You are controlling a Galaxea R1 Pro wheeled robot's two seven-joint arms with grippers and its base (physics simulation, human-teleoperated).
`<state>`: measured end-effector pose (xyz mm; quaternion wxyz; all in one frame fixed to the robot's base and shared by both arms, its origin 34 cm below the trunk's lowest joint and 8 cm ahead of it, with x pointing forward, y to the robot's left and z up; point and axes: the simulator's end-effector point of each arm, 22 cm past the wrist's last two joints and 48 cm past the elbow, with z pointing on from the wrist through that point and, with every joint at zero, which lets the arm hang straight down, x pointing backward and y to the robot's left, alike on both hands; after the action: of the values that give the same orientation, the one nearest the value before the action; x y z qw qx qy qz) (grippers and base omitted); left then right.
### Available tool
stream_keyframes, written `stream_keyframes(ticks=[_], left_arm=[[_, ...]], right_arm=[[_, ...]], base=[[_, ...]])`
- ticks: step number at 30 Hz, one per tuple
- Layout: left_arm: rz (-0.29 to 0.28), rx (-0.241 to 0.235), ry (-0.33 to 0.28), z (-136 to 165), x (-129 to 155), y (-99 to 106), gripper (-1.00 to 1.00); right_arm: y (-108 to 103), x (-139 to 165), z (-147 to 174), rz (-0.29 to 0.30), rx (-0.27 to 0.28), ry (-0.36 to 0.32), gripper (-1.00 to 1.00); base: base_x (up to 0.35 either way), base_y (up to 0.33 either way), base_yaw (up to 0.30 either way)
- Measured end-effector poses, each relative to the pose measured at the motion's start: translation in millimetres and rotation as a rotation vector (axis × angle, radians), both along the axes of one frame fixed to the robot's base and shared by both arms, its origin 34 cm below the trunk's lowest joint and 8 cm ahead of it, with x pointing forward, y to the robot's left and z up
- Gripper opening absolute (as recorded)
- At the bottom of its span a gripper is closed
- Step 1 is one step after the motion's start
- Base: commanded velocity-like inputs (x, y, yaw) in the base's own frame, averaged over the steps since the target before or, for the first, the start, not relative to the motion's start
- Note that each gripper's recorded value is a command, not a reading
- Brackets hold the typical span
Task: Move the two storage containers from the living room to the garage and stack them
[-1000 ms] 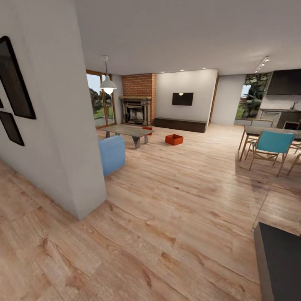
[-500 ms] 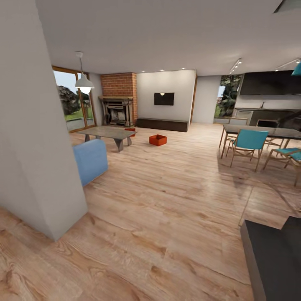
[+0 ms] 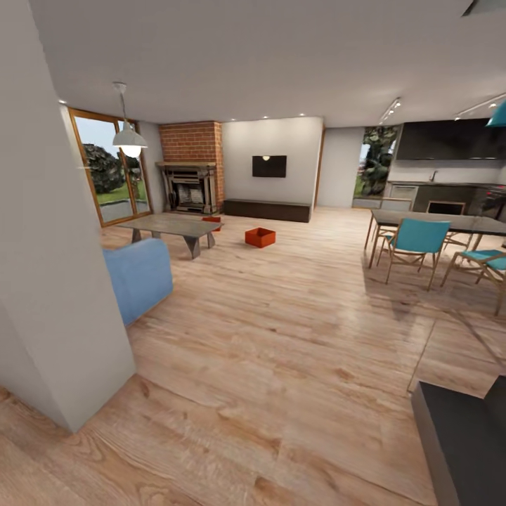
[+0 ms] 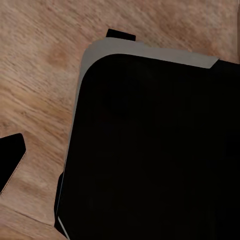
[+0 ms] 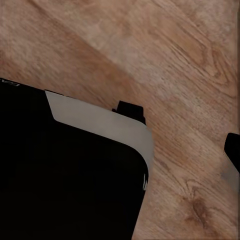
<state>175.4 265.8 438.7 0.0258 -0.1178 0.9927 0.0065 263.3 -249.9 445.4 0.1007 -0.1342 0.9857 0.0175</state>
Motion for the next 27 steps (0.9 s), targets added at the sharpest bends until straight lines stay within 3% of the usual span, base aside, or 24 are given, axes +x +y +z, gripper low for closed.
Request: stream_keyframes(ticks=[13, 27], left_arm=[[0.000, 0.000, -0.001, 0.0, 0.1, 0.0, 1.00], [0.000, 0.001, 0.003, 0.0, -0.9, 1.1, 1.00]], right_arm=[[0.4, 0.5, 0.1, -0.004, 0.000, -0.002, 1.00], [1.8, 0.6, 0.1, -0.005, -0.001, -0.003, 1.00]], base=[[0.323, 0.077, -0.027], [0.323, 0.077, -0.255]])
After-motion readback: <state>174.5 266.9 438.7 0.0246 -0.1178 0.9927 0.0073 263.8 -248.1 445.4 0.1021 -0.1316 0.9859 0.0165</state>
